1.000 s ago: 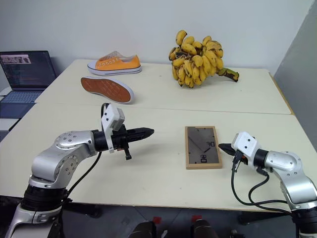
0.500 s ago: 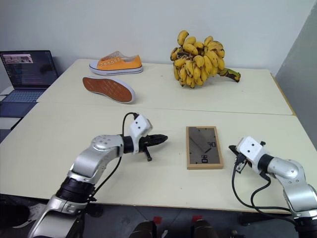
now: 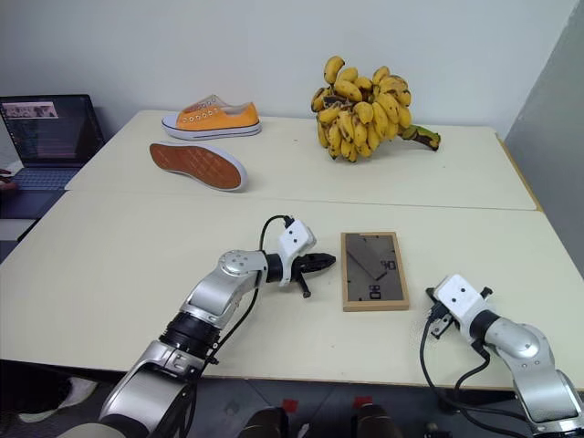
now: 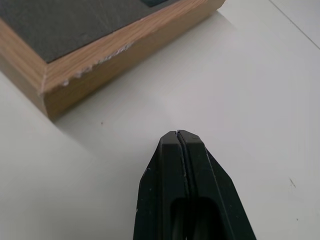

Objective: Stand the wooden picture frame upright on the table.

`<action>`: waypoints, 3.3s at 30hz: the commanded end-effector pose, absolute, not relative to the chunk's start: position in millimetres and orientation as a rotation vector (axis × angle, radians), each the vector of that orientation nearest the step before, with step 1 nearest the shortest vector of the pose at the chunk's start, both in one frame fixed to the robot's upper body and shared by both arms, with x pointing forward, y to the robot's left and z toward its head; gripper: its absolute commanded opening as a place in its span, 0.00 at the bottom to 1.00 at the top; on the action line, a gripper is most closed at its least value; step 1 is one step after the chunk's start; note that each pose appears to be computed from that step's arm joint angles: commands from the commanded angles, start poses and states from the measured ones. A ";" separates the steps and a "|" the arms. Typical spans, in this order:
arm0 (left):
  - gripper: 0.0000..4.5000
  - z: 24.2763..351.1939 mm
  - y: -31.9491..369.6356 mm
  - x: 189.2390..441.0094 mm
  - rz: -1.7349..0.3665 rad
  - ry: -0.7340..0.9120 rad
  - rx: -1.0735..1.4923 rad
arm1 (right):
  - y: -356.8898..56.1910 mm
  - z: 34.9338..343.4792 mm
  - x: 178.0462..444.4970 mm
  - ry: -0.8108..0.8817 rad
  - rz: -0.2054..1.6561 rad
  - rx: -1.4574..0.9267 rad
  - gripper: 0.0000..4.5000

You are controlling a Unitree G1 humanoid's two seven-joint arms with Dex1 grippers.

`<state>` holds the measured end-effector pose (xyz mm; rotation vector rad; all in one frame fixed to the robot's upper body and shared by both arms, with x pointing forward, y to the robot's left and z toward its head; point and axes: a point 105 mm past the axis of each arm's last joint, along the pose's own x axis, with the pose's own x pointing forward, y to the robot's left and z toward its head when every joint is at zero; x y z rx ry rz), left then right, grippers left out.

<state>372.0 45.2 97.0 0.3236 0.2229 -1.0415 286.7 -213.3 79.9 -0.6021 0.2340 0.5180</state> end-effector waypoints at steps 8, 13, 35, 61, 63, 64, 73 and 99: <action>0.02 105.0 31.5 392.0 -1.018 0.186 0.341 | -165.6 104.7 294.0 0.121 0.555 -0.564 0.00; 0.02 106.9 14.1 400.0 -1.016 0.173 0.334 | -156.7 108.9 297.1 0.111 0.550 -0.531 0.00; 0.31 158.2 90.9 357.2 -1.120 0.562 -0.051 | -202.1 107.4 301.5 0.172 0.537 -0.664 0.00; 0.88 112.2 63.0 345.8 -1.115 0.880 -0.294 | -183.6 90.8 307.4 0.151 0.576 -0.725 0.00; 0.88 109.8 60.8 348.5 -1.107 0.894 -0.324 | -180.1 87.8 308.3 0.152 0.582 -0.727 0.00; 0.88 109.3 59.5 350.1 -1.103 0.897 -0.335 | -177.6 85.4 308.4 0.153 0.589 -0.733 0.00; 0.88 115.3 48.6 351.3 -1.137 0.887 -0.356 | -148.6 84.0 320.1 0.115 0.603 -0.684 0.00; 0.84 143.2 44.8 359.6 -1.169 0.809 -0.504 | -147.0 80.8 330.4 0.112 0.580 -0.671 0.00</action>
